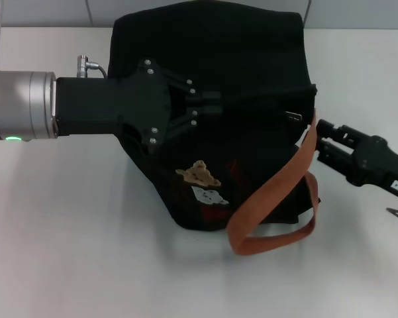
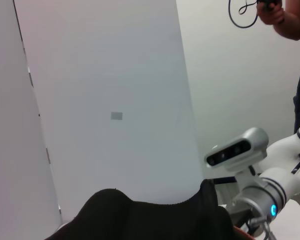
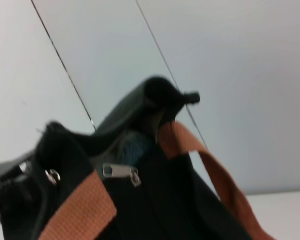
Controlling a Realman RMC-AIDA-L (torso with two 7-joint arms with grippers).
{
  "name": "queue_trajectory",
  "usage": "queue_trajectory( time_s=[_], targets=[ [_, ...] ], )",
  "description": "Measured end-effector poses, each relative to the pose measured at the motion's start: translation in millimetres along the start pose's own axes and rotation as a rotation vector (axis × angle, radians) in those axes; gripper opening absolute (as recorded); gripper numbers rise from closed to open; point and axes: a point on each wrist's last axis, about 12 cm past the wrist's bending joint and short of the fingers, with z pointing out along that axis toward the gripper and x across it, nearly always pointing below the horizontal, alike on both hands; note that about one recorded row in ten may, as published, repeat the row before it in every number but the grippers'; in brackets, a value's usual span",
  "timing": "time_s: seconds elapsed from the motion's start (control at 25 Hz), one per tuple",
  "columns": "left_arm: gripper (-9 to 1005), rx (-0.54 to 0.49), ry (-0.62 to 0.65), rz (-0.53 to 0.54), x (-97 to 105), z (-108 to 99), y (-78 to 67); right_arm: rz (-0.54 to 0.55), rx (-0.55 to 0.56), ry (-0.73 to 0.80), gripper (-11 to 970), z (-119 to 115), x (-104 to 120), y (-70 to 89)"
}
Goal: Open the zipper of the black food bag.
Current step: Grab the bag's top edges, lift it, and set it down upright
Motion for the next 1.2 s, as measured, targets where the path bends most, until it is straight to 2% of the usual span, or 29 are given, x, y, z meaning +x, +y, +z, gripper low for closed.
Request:
queue_trajectory(
  time_s=[0.28, 0.76, 1.2],
  targets=[
    [99, -0.005, 0.002, -0.007, 4.2, 0.0, -1.2, -0.033, -0.050, -0.092, 483, -4.1, -10.2, 6.4],
    [97, -0.014, 0.007, -0.009, 7.2, 0.0, -1.2, -0.214, -0.156, -0.127, 468, 25.8, -29.8, 10.0],
    [96, -0.021, 0.012, -0.002, 6.0, 1.8, 1.9, -0.331, -0.241, -0.098, 455, 39.9, -30.1, 17.0]
  ],
)
